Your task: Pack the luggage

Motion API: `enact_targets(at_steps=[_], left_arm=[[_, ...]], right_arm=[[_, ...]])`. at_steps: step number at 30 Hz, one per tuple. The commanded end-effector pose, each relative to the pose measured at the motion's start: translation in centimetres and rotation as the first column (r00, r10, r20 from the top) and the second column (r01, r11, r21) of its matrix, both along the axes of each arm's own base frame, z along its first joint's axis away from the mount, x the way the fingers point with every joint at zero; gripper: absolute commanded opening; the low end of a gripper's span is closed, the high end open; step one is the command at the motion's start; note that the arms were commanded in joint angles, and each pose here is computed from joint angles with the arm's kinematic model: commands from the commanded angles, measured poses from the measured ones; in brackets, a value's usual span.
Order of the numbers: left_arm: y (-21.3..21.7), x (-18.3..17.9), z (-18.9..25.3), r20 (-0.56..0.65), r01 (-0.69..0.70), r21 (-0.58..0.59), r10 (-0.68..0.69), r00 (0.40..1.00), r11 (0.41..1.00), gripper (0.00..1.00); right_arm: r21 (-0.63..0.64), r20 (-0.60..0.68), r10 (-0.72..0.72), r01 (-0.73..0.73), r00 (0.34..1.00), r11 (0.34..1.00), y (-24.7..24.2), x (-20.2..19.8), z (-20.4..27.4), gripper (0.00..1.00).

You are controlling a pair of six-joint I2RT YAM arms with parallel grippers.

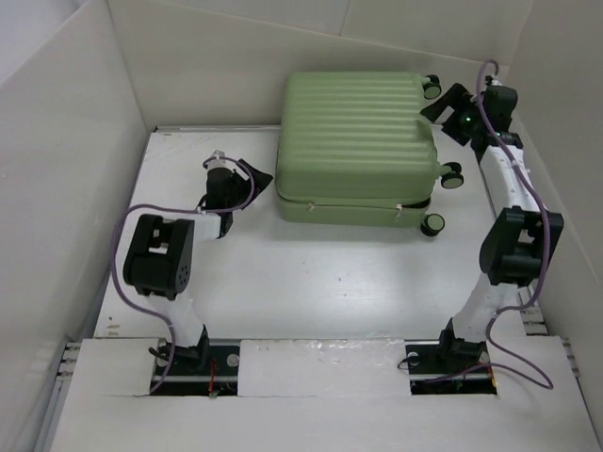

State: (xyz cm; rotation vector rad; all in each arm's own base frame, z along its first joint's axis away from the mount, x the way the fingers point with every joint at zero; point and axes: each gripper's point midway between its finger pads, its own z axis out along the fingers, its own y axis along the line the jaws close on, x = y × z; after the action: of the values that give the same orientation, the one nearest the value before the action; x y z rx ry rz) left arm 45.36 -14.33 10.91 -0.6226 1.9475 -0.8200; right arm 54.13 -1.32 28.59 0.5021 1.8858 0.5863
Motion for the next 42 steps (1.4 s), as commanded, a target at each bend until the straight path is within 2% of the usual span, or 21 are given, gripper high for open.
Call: enact_targets(at_steps=[1,5,10,11,12,15,16,19,20,21,22,25,26,27,28,31,33,35,37,41,42], left_arm=[[-3.5,2.1,3.6,0.12,0.128,-0.142,-0.112,0.987,0.982,0.7],[-4.2,3.8,3.2,0.15,0.142,-0.186,-0.115,0.982,0.972,0.7],[-4.8,5.6,2.1,0.169,0.176,-0.202,-0.143,0.975,0.963,0.7],[-5.0,5.8,2.1,0.176,0.189,-0.213,-0.153,0.972,0.959,0.67],[-5.1,6.1,2.0,0.179,0.188,-0.221,-0.15,0.972,0.957,0.6],[-5.4,6.5,1.7,0.193,0.2,-0.235,-0.156,0.969,0.951,0.51],[-5.5,6.7,2.0,0.212,0.201,-0.258,-0.148,0.966,0.945,0.38],[-5.6,6.1,1.9,0.232,0.211,-0.306,-0.142,0.962,0.928,0.24],[-6.4,5.7,3.0,0.272,0.242,-0.332,-0.153,0.95,0.912,0.16],[-6.9,4.6,4.1,0.307,0.264,-0.341,-0.159,0.938,0.902,0.0],[-6.9,4.6,4.1,0.307,0.265,-0.341,-0.159,0.938,0.902,0.0],[-7.9,0.8,5.9,0.356,0.306,-0.313,-0.188,0.916,0.899,0.0],[-7.9,-1.1,4.5,0.321,0.305,-0.3,-0.205,0.925,0.904,0.0],[-8.7,-2.8,5.9,0.35,0.332,-0.285,-0.224,0.909,0.899,0.0],[-8.8,-3.8,5.5,0.336,0.329,-0.27,-0.232,0.913,0.905,0.0],[-9.9,-8.6,4.0,0.287,0.353,-0.24,-0.282,0.916,0.904,0.0],[-10.4,-12.0,2.4,0.243,0.375,-0.227,-0.321,0.915,0.899,0.0],[-12.6,-15.6,3.6,0.27,0.437,-0.185,-0.382,0.884,0.88,0.0],[-14.6,-19.4,4.0,0.269,0.465,-0.082,-0.43,0.862,0.881,0.0],[-17.8,-24.4,6.0,0.291,0.522,0.057,-0.514,0.807,0.851,0.0],[-17.9,-24.9,6.3,0.296,0.532,0.055,-0.523,0.799,0.845,0.02]], right_arm=[[0.01,-0.038,0.19,-0.189,0.981,0.982,5.1,1.2,-2.3,1.0],[0.03,0.005,0.314,-0.314,0.949,0.949,9.1,1.5,-3.1,1.0],[0.056,-0.014,0.417,-0.415,0.909,0.908,13.5,1.3,-4.7,1.0],[0.06,-0.023,0.428,-0.426,0.904,0.903,14.2,1.0,-4.8,1.0],[0.041,-0.022,0.435,-0.434,0.9,0.9,14.6,1.0,-4.9,1.0],[0.007,-0.036,0.428,-0.428,0.903,0.904,15.4,0.0,-5.3,1.0],[0.012,-0.048,0.428,-0.428,0.902,0.904,15.4,-0.1,-5.9,1.0],[0.012,-0.049,0.428,-0.428,0.902,0.904,15.3,-0.9,-5.7,1.0],[0.009,-0.051,0.421,-0.421,0.906,0.907,15.2,-0.8,-5.7,0.99],[0.013,-0.06,0.421,-0.421,0.905,0.907,15.2,-0.9,-5.9,0.97],[0.014,-0.065,0.42,-0.42,0.905,0.907,15.2,-0.6,-6.2,0.97],[-0.005,-0.083,0.471,-0.473,0.878,0.881,16.4,-0.3,-5.9,0.95],[-0.018,-0.117,0.49,-0.495,0.864,0.869,16.9,0.2,-7.5,0.94],[-0.006,-0.166,0.531,-0.539,0.831,0.842,18.6,-0.7,-8.4,0.94],[-0.034,-0.145,0.556,-0.566,0.818,0.824,19.8,-0.3,-7.0,0.94],[-0.078,-0.229,0.633,-0.662,0.74,0.746,25.0,-1.9,-9.4,0.94],[-0.108,-0.218,0.671,-0.701,0.709,0.705,27.7,-2.8,-8.9,0.94],[-0.115,-0.186,0.726,-0.749,0.662,0.653,31.3,-4.1,-7.6,0.94],[-0.108,-0.194,0.774,-0.797,0.603,0.594,33.7,-5.5,-7.8,0.94],[-0.107,-0.15,0.847,-0.86,0.51,0.499,38.1,-7.5,-5.3,0.94],[-0.136,-0.111,0.853,-0.858,0.51,0.496,38.9,-7.4,-3.6,0.96]])
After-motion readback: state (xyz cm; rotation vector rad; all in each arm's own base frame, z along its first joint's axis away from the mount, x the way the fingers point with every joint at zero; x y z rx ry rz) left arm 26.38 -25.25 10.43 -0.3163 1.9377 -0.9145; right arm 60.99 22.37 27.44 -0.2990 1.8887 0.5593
